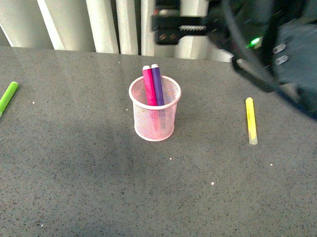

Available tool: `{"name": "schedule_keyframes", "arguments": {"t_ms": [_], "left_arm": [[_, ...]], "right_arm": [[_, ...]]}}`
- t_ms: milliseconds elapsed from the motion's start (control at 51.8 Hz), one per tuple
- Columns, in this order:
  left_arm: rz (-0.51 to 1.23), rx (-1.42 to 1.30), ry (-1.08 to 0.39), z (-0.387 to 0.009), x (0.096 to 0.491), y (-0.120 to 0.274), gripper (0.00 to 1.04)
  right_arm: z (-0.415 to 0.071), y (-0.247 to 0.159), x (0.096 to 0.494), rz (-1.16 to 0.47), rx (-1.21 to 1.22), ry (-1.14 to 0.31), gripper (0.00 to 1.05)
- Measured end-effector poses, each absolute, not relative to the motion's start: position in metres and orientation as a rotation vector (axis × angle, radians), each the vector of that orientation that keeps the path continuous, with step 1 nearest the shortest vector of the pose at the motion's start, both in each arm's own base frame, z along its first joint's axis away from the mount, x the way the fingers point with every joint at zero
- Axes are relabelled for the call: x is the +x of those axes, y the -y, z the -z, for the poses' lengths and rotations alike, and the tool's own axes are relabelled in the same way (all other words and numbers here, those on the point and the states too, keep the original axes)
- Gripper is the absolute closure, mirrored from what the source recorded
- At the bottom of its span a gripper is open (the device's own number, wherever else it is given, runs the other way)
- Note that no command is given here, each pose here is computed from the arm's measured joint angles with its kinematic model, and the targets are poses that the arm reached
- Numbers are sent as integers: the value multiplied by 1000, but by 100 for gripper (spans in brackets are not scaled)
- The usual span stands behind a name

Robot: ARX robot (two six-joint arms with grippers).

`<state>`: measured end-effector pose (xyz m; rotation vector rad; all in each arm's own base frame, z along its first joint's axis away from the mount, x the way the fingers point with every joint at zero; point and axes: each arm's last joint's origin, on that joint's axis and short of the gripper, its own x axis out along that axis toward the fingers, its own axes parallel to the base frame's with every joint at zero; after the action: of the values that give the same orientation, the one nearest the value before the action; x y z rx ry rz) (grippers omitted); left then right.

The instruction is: Insert purple and pink pens into pink cup

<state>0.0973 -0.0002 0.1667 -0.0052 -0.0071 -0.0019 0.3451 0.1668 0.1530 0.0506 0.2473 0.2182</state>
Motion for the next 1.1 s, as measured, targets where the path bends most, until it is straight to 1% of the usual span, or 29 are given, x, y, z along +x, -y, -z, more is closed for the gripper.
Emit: {"name": "schedule_keyframes", "arguments": {"t_ms": [77, 135, 348, 386, 444, 502, 560, 599, 715, 831, 850, 1101], "left_arm": [[1, -5, 7, -167, 97, 0, 7], [3, -5, 7, -167, 97, 0, 7], [2, -5, 7, -167, 97, 0, 7], [0, -5, 7, -167, 97, 0, 7], [2, -5, 7, -167, 97, 0, 7], [2, -5, 7, -167, 97, 0, 7], [2, -5, 7, -167, 97, 0, 7], [2, -5, 7, -167, 97, 0, 7], [2, -5, 7, -167, 97, 0, 7], [2, -5, 7, -167, 97, 0, 7], [2, -5, 7, -167, 97, 0, 7], [2, -5, 7, -167, 97, 0, 7]], "right_arm": [[-176, -146, 338, -153, 83, -225, 7], [-183, -143, 337, -145, 95, -207, 7], [-176, -145, 335, -151, 85, -226, 7], [-176, -143, 334, -112, 73, -177, 11], [-174, -135, 324, -56, 47, -73, 22], [-171, -116, 307, -43, 23, -22, 34], [-171, -101, 295, -29, 11, -11, 43], [-170, -86, 282, -18, 8, 15, 54], [-159, -58, 248, -9, -10, -24, 81], [-161, -45, 230, -11, -6, -12, 100], [-161, -43, 227, -11, -9, -12, 101], [-161, -23, 191, -6, -6, -18, 101]]}}
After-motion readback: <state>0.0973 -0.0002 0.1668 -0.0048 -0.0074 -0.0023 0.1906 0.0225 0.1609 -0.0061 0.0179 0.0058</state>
